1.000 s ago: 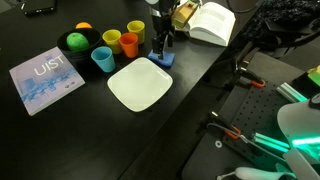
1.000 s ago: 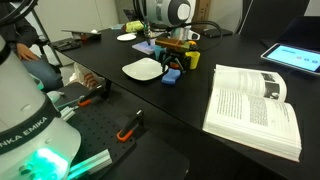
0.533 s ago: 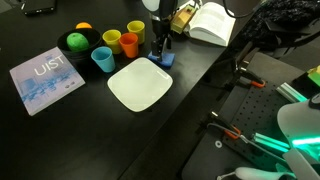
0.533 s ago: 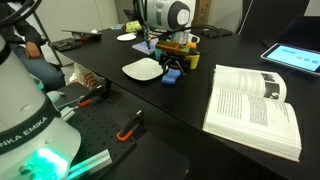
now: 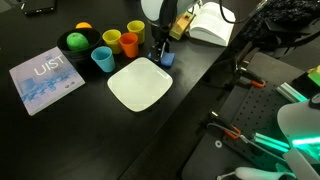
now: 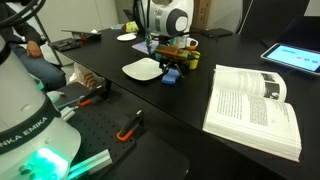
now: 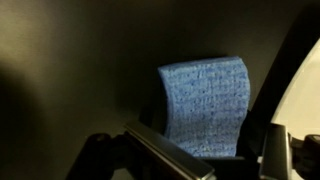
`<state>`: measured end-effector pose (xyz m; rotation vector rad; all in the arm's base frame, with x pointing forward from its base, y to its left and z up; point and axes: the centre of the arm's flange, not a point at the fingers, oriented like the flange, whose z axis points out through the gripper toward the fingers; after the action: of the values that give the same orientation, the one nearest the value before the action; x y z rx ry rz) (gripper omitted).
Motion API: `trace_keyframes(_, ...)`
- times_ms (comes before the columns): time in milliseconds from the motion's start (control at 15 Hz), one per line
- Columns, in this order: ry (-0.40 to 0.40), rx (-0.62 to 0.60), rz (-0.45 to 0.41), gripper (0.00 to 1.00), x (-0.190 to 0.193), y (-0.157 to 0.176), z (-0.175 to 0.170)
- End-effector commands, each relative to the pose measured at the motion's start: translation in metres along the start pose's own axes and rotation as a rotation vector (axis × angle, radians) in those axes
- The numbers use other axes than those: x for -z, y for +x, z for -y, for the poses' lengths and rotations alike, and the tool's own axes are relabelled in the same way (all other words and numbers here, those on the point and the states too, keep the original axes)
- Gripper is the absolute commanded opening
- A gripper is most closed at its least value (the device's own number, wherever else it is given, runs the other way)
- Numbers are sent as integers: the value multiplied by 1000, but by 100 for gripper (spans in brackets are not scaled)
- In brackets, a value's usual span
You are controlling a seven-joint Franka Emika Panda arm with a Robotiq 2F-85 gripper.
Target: Clean the plate with the sponge
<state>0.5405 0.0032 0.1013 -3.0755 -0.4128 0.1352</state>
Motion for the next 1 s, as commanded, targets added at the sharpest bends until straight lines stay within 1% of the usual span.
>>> trace_keyframes(0,-31,10,-35,59,5,6,3)
trace_keyframes(67,-42,12,-37,52,6,5,2)
trace_keyframes(133,-54,15,-37,42,7,4,2)
trace_keyframes(200,-63,17,-32,37,9,3,2)
trace_keyframes(333,-84,11,-24,34,11,1,3)
trace_keyframes(467,-101,0,-18,27,14,-1,4)
trace_keyframes(667,-118,-34,-5,23,16,-6,2)
trace_keyframes(933,-149,-105,17,17,34,-14,-6)
